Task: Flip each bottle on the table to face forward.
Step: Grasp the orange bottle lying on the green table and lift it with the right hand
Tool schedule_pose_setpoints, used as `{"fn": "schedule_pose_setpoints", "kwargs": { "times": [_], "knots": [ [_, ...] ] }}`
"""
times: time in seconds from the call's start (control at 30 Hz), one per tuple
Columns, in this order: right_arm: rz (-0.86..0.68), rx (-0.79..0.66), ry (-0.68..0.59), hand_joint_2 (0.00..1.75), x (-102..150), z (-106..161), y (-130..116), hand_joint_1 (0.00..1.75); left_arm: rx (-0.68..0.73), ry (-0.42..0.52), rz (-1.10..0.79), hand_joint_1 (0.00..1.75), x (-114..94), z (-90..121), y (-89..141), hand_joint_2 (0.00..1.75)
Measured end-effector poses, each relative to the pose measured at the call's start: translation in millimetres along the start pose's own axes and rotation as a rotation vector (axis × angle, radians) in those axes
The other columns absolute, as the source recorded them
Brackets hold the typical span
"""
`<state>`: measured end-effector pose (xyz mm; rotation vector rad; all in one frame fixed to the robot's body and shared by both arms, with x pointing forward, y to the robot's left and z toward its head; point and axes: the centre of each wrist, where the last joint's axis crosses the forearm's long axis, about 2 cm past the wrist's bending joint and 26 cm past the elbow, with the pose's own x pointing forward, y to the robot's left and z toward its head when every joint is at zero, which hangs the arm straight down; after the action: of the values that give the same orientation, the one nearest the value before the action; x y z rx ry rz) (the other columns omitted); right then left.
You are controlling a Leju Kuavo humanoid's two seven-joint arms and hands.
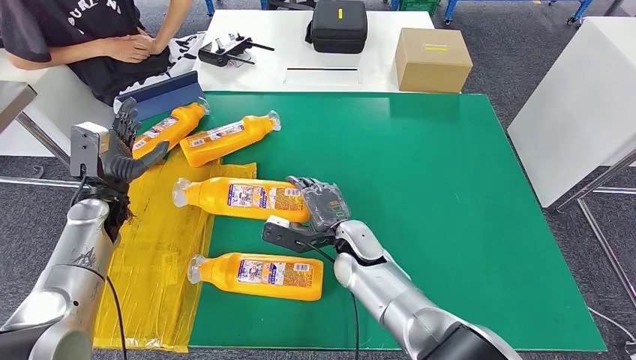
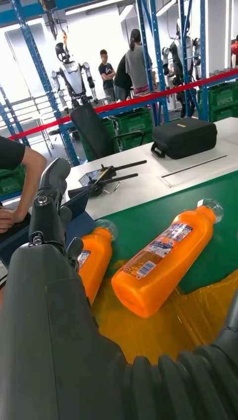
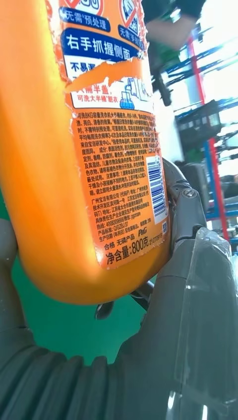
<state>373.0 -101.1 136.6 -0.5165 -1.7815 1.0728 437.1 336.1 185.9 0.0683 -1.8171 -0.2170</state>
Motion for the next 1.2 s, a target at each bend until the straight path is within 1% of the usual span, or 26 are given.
{"fn": "schedule_pose_setpoints", "kwargs": {
  "times": [0.2, 0.37, 0.6, 0.77, 0.93, 1.2],
  "knots": [
    [-0.052, -0.087, -0.028, 1.75, 6, 3, -11, 1.75, 0.007, 0.006, 0.006, 0.00, -1, 2, -1, 1.75],
    [-0.159, -0.172, -0.022, 1.75, 5, 10, -19, 1.75, 0.008, 0.010, 0.006, 0.00, -3, 4, -3, 1.75],
    [-0.293, -0.330, 0.028, 1.75, -15, 17, -27, 1.75, 0.025, 0.001, 0.016, 0.00, 0, 1, -9, 1.75],
    [-0.349, -0.400, 0.049, 1.75, -27, 18, -30, 1.75, 0.024, -0.004, 0.041, 0.00, 3, 0, -12, 1.75],
    [-0.397, -0.432, 0.047, 1.75, -30, 16, -28, 1.75, -0.040, -0.014, 0.092, 0.00, 6, -2, -20, 1.75],
    [-0.445, -0.505, -0.002, 1.75, -31, 6, -26, 1.75, -0.213, -0.053, 0.175, 0.00, 19, -9, -54, 1.75]
  ]
}}
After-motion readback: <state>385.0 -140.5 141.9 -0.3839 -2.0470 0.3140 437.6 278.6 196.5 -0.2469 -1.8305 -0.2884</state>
